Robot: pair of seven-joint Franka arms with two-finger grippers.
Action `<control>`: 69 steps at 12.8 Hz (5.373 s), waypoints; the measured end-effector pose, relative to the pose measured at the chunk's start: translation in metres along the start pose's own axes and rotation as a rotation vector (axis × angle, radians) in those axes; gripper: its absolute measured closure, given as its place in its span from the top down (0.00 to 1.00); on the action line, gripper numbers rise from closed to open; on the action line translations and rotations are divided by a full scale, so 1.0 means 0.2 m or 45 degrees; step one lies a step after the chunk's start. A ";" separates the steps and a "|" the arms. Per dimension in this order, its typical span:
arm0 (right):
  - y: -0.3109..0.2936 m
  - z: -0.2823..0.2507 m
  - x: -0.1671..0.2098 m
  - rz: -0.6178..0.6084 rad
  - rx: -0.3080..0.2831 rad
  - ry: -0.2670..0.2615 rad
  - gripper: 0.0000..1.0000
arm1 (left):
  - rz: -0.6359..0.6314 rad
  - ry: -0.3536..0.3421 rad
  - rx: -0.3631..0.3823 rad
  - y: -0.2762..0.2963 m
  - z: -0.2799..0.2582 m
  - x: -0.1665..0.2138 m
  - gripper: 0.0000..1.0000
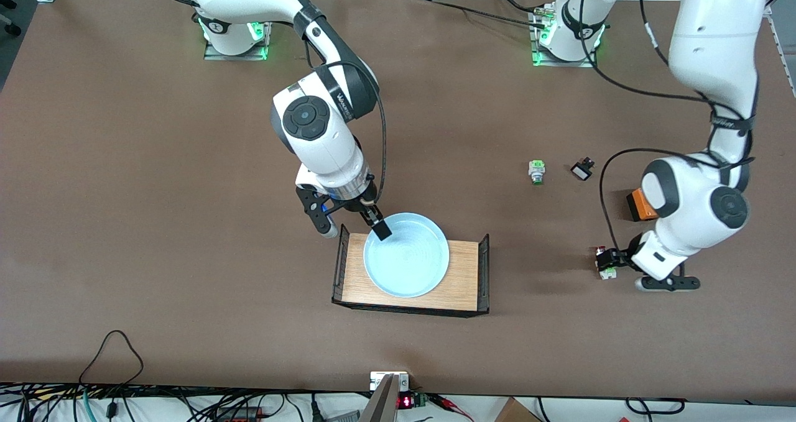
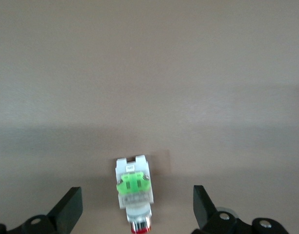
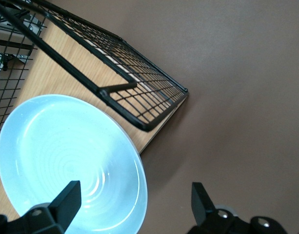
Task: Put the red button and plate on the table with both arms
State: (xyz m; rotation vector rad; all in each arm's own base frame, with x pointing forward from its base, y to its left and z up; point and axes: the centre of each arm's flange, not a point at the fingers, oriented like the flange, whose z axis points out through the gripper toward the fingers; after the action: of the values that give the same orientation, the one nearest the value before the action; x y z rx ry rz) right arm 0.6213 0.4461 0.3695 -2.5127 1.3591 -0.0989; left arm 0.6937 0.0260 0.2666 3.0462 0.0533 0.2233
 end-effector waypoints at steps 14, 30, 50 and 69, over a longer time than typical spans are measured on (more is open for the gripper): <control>0.01 0.15 0.01 0.041 0.027 0.009 0.72 | 0.057 -0.232 -0.042 0.01 -1.69 -0.30 1.00; 0.00 0.14 -0.01 0.035 0.032 0.007 0.07 | -0.005 -0.265 0.063 0.13 -1.84 -0.41 1.00; 0.06 -0.91 0.38 -0.185 -0.076 -0.117 0.03 | -0.008 -0.263 0.063 0.12 -1.85 -0.41 1.00; 1.15 -0.69 1.74 -0.867 -0.482 -0.397 0.03 | 0.000 -0.232 0.062 0.14 -1.92 -0.44 1.00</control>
State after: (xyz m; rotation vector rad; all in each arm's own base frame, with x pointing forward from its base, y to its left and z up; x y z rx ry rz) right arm 0.6014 0.0080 0.4123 -3.0281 0.3922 0.4332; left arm 0.5511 0.0273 0.6358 3.0993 0.0468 -0.0572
